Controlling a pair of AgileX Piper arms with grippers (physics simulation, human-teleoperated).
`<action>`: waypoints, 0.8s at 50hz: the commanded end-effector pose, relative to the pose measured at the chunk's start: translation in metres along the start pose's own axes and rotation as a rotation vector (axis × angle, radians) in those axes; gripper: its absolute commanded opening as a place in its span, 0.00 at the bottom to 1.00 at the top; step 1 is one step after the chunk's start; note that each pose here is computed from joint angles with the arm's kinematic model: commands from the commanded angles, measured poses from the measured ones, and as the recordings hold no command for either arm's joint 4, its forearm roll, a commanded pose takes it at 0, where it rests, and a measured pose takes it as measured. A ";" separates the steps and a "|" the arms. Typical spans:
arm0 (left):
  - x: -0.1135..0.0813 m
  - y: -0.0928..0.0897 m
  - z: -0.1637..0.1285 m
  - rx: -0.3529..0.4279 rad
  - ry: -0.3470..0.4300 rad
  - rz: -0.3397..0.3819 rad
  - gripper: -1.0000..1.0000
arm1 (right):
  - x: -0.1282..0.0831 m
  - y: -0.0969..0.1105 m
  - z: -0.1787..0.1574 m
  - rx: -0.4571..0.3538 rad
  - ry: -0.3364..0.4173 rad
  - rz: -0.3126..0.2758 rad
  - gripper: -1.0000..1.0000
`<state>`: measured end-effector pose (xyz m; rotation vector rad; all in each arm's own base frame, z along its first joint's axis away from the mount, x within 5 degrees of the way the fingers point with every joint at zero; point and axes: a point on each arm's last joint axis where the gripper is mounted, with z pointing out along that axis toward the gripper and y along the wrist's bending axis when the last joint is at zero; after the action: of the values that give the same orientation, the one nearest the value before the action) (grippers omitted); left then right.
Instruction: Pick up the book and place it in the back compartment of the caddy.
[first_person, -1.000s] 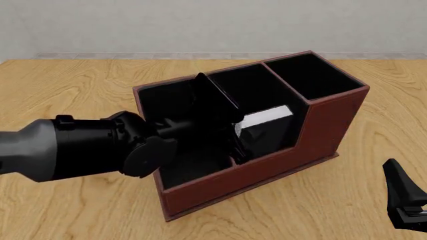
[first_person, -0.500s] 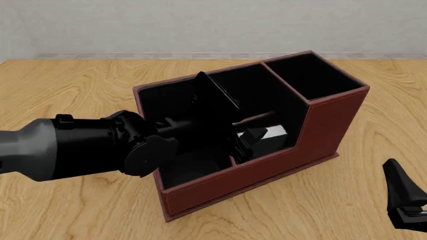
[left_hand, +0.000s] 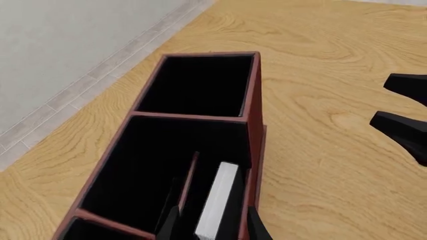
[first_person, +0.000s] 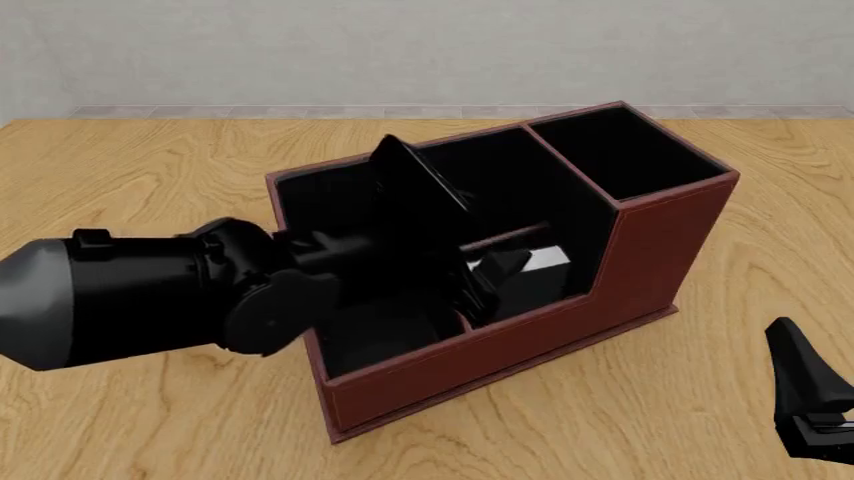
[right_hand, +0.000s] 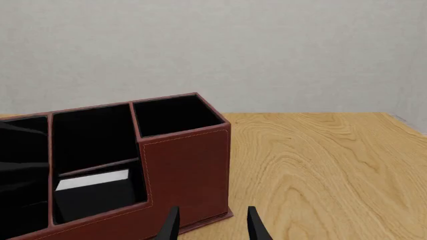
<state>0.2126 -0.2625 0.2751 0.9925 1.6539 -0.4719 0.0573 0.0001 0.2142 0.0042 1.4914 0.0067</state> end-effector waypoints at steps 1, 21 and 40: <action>-0.006 0.000 -0.011 -0.001 -0.018 -0.014 1.00 | 0.000 0.000 0.000 0.000 0.000 0.000 1.00; -0.016 0.004 -0.039 -0.009 -0.033 -0.032 1.00 | 0.000 0.000 0.000 0.000 0.000 0.000 1.00; -0.009 0.014 -0.064 -0.043 -0.007 -0.047 1.00 | 0.000 0.000 0.000 0.000 0.000 0.000 1.00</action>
<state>0.1916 -0.2246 0.3037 0.9355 1.6642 -0.4811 0.0573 0.0001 0.2142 0.0042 1.4914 0.0067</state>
